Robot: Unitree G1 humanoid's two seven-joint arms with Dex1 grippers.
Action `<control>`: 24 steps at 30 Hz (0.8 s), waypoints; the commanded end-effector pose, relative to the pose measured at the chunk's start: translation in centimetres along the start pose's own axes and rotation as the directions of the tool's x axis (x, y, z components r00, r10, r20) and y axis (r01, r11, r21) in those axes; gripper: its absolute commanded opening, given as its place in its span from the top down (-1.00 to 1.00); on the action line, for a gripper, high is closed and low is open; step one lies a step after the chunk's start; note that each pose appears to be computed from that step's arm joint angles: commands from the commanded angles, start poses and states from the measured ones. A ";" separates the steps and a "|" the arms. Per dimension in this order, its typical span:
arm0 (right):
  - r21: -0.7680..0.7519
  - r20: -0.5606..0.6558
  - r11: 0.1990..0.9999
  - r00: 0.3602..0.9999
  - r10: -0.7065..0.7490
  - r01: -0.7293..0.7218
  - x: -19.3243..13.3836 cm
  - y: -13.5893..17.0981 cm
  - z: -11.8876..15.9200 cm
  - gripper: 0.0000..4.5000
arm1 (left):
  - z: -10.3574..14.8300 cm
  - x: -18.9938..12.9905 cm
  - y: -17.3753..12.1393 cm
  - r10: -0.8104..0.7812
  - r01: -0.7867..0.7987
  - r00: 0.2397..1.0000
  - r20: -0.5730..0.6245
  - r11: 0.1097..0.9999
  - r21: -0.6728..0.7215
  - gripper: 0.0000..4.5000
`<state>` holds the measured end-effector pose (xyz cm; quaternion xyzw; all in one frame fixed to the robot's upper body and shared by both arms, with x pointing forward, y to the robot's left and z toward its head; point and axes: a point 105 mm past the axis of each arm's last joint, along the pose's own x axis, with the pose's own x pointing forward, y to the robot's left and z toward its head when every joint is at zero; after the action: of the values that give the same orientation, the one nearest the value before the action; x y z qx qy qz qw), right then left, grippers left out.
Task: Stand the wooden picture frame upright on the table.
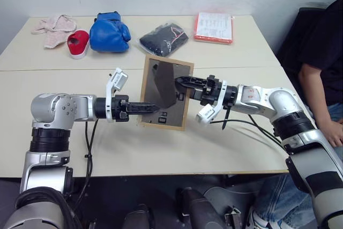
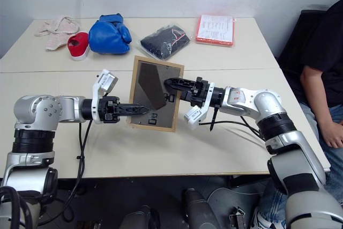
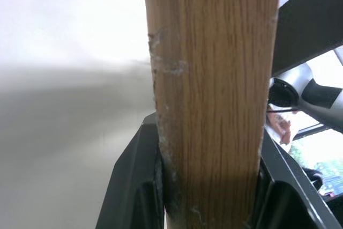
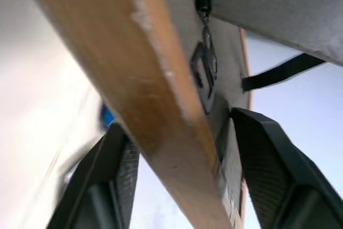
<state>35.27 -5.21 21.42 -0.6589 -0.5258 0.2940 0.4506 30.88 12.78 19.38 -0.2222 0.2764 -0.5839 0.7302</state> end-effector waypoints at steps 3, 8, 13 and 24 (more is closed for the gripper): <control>-0.018 0.025 0.996 0.996 -0.083 0.083 0.5 -1.6 -0.5 0.46 | 0.3 -1.6 -1.1 0.036 -0.035 0.999 -0.007 0.997 0.070 -0.38; 0.023 0.027 0.996 0.996 -0.090 0.089 0.1 -2.2 -0.7 0.46 | 0.3 -5.9 -1.9 0.169 -0.174 0.985 0.042 0.969 0.177 -1.00; 0.404 -0.095 0.911 0.994 -0.053 0.087 -0.3 -1.4 -1.3 0.46 | -0.4 -9.1 -5.2 0.293 -0.315 0.948 0.124 0.809 0.496 -1.00; 0.938 0.064 -0.345 0.994 0.086 -0.031 0.2 -0.2 2.2 0.46 | -1.4 -8.2 -5.8 0.338 -0.425 0.904 0.261 0.665 0.614 -1.00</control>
<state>34.29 -4.96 20.03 -0.0806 -0.0356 0.5860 0.8055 24.28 19.58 22.63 0.0569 0.0640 -0.4682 0.8795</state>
